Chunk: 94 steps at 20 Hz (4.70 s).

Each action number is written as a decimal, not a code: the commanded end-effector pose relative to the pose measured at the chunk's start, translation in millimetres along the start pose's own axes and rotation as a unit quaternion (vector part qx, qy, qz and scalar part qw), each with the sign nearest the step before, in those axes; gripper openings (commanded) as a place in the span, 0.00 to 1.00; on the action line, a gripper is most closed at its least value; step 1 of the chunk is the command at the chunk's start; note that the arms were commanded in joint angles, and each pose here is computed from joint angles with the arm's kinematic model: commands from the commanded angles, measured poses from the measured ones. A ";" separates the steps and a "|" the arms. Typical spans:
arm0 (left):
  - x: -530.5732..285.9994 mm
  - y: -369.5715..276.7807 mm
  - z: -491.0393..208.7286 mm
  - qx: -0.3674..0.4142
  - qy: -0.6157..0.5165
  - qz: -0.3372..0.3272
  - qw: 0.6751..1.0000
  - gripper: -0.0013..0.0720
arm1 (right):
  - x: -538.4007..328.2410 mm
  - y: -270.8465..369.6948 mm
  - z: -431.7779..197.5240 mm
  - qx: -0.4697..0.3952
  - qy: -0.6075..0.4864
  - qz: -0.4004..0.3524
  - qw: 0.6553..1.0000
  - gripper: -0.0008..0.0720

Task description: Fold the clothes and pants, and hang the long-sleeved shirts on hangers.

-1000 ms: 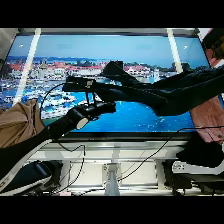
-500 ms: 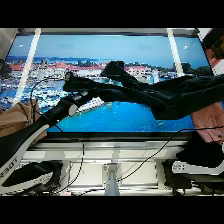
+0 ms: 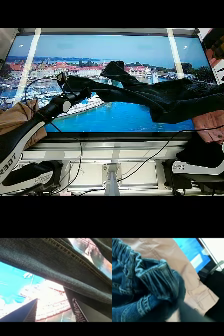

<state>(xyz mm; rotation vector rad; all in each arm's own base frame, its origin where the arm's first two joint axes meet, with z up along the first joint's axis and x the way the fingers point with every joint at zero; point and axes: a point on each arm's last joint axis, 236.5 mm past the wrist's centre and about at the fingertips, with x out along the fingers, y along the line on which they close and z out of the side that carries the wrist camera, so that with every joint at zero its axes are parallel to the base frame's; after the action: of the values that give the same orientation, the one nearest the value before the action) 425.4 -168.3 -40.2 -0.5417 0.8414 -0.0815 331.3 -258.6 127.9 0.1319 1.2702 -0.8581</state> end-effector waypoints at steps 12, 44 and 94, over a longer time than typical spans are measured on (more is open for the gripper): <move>10.3 20.5 13.4 0.061 0.021 0.056 0.996 1.00 | -29.5 116.9 2.1 -0.067 -0.025 0.253 0.965 0.86; 51.7 -89.8 121.6 0.053 -0.057 -0.030 0.997 0.98 | -155.5 324.9 -61.3 -0.325 -0.140 0.440 0.825 0.86; -173.1 -47.7 265.9 0.199 -0.136 -0.082 0.967 0.97 | -132.1 573.0 -316.8 -0.680 -0.230 0.389 0.577 0.81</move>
<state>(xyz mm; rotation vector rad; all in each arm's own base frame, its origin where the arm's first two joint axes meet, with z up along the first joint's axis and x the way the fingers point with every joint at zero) 512.8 -48.8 249.9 -0.2351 0.4671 -0.3074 428.3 369.3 -48.9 -0.6980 0.8963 0.9775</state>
